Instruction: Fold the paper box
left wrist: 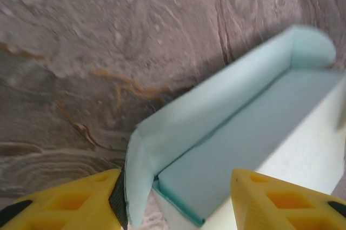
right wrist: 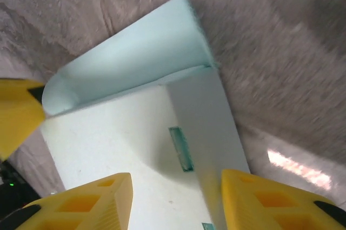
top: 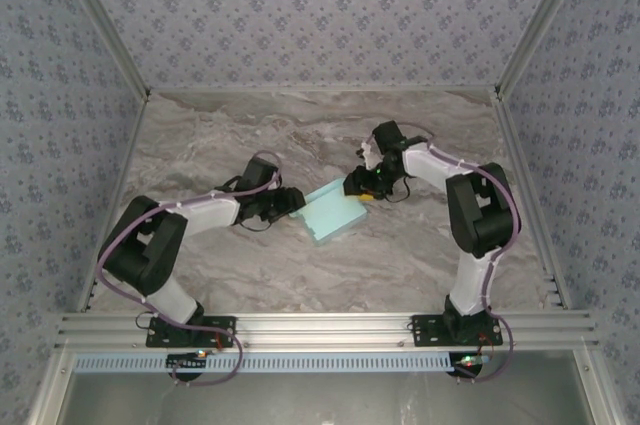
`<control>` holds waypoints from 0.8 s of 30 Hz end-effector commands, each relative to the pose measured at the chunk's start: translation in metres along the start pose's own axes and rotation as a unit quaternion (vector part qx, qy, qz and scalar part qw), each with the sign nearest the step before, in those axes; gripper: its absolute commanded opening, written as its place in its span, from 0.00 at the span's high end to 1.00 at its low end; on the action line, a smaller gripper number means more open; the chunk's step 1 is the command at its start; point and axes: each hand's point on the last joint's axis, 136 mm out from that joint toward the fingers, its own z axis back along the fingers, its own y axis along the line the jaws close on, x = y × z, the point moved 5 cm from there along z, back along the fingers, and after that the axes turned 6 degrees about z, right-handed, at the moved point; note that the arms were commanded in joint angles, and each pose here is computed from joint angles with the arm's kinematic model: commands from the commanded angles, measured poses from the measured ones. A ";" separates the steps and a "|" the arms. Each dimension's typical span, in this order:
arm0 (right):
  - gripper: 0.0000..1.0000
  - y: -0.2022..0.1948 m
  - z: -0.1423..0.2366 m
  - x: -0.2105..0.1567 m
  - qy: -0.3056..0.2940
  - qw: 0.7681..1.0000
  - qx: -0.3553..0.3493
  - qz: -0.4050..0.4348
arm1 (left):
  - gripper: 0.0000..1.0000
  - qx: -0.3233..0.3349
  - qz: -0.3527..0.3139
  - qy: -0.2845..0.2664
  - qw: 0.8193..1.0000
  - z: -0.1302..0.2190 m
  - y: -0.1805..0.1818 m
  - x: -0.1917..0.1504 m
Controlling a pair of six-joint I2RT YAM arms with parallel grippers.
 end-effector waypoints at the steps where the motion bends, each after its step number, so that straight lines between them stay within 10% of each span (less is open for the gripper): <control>1: 0.49 0.017 0.022 0.008 -0.052 0.999 0.002 -0.006 | 0.47 -0.012 0.002 -0.016 1.000 0.007 -0.012 0.016; 11: 0.50 -0.013 0.016 0.037 -0.032 0.985 -0.147 0.079 | 0.47 0.098 -0.070 -0.038 0.992 0.011 0.014 0.024; 24: 0.65 -0.015 -0.033 0.058 0.006 0.995 -0.062 0.074 | 0.53 0.082 -0.075 -0.006 0.994 -0.010 0.010 0.024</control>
